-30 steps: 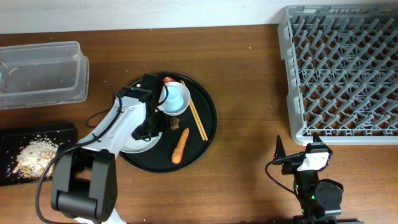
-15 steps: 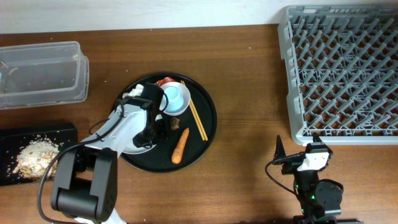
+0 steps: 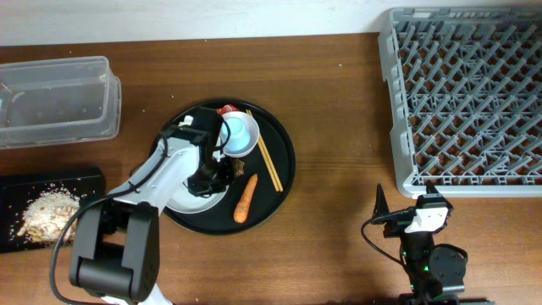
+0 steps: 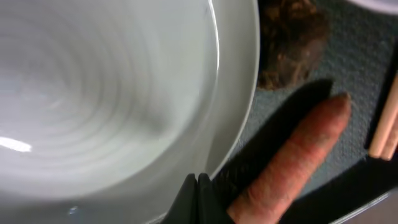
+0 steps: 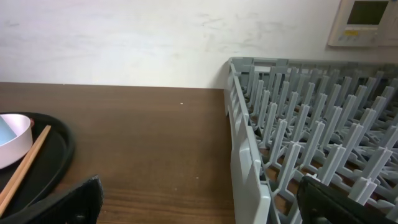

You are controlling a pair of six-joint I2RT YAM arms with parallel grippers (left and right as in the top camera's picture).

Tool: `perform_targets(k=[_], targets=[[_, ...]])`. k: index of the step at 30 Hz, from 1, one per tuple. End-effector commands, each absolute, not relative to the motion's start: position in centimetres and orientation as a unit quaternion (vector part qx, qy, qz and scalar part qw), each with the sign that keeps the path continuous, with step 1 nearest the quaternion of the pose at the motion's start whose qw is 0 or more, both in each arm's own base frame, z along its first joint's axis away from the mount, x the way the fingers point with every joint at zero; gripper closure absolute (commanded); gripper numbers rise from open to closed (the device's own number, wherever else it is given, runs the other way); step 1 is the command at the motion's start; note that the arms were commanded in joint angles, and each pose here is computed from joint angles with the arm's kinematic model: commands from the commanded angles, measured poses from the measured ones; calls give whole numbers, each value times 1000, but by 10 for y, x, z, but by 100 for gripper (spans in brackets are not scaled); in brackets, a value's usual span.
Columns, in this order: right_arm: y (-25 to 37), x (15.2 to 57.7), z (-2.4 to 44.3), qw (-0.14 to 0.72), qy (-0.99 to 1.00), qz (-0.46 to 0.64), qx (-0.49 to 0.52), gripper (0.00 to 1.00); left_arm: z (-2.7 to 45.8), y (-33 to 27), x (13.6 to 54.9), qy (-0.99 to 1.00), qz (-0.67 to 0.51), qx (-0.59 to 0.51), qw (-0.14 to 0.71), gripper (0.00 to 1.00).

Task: Sort waste into correct bins and load items into the dishwasher rack
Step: 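Lower the left gripper and grasp the orange carrot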

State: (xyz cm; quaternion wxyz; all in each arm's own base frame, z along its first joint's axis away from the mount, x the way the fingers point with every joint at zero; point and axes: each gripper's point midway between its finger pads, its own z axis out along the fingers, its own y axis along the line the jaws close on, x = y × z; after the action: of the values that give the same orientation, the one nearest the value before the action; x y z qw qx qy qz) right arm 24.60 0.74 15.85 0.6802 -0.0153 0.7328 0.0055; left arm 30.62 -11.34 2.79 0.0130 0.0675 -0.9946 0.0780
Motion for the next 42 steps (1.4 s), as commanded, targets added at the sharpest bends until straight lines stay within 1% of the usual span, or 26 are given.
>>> perform_targets(k=[1, 2, 3, 4, 5, 6, 7, 9, 10, 11, 12, 13, 18, 22, 25, 28, 33, 35, 36, 42], targets=[[7, 246, 156, 679, 734, 2, -17, 1, 78, -96, 329, -996, 31, 60, -50, 99], [7, 246, 156, 679, 734, 2, -17, 2, 86, -96, 329, -996, 31, 60, -55, 99], [7, 246, 156, 679, 734, 2, -17, 2, 96, -96, 328, -996, 34, 60, -63, 96], [7, 246, 156, 679, 734, 2, -17, 2, 102, -98, 325, -995, 45, 59, -65, 82], [7, 246, 156, 679, 734, 2, -17, 2, 105, -104, 322, -995, 61, 58, -60, 71], [7, 246, 156, 679, 734, 2, -17, 2, 105, -112, 317, -994, 84, 56, -47, 66], [7, 246, 156, 679, 734, 2, -17, 2, 105, -120, 311, -992, 106, 52, -33, 66], [7, 246, 156, 679, 734, 2, -17, 2, 105, -135, 302, -993, 119, 7, -21, 65], [7, 246, 156, 679, 734, 2, -17, 2, 105, -140, 300, -993, 116, -16, -24, 62], [7, 246, 156, 679, 734, 2, -17, 1, 103, -142, 299, -994, 98, -31, -30, 53], [7, 246, 156, 679, 734, 2, -17, 2, 102, -142, 298, -996, 74, -43, -37, 47], [7, 246, 156, 679, 734, 2, -17, 2, 101, -143, 297, -996, 57, -53, -42, 46], [7, 246, 156, 679, 734, 2, -17, 1, 75, -164, 284, -993, 57, -94, -46, 47], [7, 246, 156, 679, 734, 2, -17, 2, 45, -163, 281, -991, 62, -105, -59, 49], [7, 246, 156, 679, 734, 2, -17, 2, 32, -162, 282, -989, 60, -110, -72, 49], [7, 246, 156, 679, 734, 2, -17, 2, 19, -158, 275, -990, 59, -110, -68, 50], [7, 246, 156, 679, 734, 2, -17, 2, 13, -158, 274, -990, 60, -110, -70, 50], [7, 246, 156, 679, 734, 2, -17, 2, 13, -159, 276, -989, 62, -111, -76, 54], [7, 246, 156, 679, 734, 2, -17, 2, 13, -161, 276, -988, 63, -114, -77, 54], [7, 246, 156, 679, 734, 2, -17, 2, 12, -171, 270, -986, 47, -140, -83, 55]])
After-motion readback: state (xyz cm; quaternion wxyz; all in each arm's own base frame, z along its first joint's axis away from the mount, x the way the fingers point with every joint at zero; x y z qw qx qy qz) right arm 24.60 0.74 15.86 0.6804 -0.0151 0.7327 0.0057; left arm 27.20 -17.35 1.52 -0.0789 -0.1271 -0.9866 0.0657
